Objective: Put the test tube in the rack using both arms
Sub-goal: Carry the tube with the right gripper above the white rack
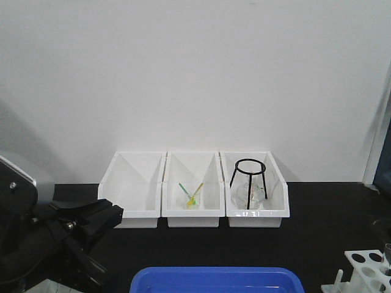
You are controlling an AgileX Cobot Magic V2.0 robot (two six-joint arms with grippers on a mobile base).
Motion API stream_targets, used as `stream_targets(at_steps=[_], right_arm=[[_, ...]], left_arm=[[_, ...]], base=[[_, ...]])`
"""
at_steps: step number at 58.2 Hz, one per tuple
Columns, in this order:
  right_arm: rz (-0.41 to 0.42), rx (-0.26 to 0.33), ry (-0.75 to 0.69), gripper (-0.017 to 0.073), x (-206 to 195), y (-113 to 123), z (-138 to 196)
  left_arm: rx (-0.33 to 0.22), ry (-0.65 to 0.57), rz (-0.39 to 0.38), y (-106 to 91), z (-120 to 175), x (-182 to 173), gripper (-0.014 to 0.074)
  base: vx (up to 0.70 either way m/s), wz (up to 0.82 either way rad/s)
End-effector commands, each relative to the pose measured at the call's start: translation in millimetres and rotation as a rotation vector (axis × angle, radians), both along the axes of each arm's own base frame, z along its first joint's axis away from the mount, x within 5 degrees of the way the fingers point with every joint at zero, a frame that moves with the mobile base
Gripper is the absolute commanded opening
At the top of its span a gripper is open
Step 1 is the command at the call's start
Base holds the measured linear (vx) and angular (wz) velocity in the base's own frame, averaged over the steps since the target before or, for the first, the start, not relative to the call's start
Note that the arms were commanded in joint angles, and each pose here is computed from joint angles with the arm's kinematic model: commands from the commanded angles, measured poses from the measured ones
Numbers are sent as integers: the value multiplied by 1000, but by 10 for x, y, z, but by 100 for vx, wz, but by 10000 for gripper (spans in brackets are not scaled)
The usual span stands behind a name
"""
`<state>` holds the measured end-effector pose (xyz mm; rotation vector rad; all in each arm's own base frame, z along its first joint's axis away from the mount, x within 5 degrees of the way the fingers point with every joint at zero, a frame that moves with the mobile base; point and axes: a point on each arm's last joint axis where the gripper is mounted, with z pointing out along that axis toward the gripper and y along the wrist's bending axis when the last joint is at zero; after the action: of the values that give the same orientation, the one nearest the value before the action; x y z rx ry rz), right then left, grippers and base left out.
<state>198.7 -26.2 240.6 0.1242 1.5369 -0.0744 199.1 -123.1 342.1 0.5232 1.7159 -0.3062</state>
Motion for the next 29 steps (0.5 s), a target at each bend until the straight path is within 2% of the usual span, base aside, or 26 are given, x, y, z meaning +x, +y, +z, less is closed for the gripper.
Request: stream_targets(at_steps=[1,13,23,29], right_arm=[[36,-49,-140,-10,47,24,175],[79,-93,-137,-10,131,56,89],[82,-94,-113,-10,184,50,5],[76,-117,-107,-10,188,47,-3]], left_arm=[[-25,-43,-12,8,141,-34,-7],[-25,-43,-12,8,141,-34,-7],[-25,-43,-12,8,141,-34,-7],[-25,-43,-12,8,141,-34,-7]], base=[[0,0],[0,0],[0,0],[0,0]])
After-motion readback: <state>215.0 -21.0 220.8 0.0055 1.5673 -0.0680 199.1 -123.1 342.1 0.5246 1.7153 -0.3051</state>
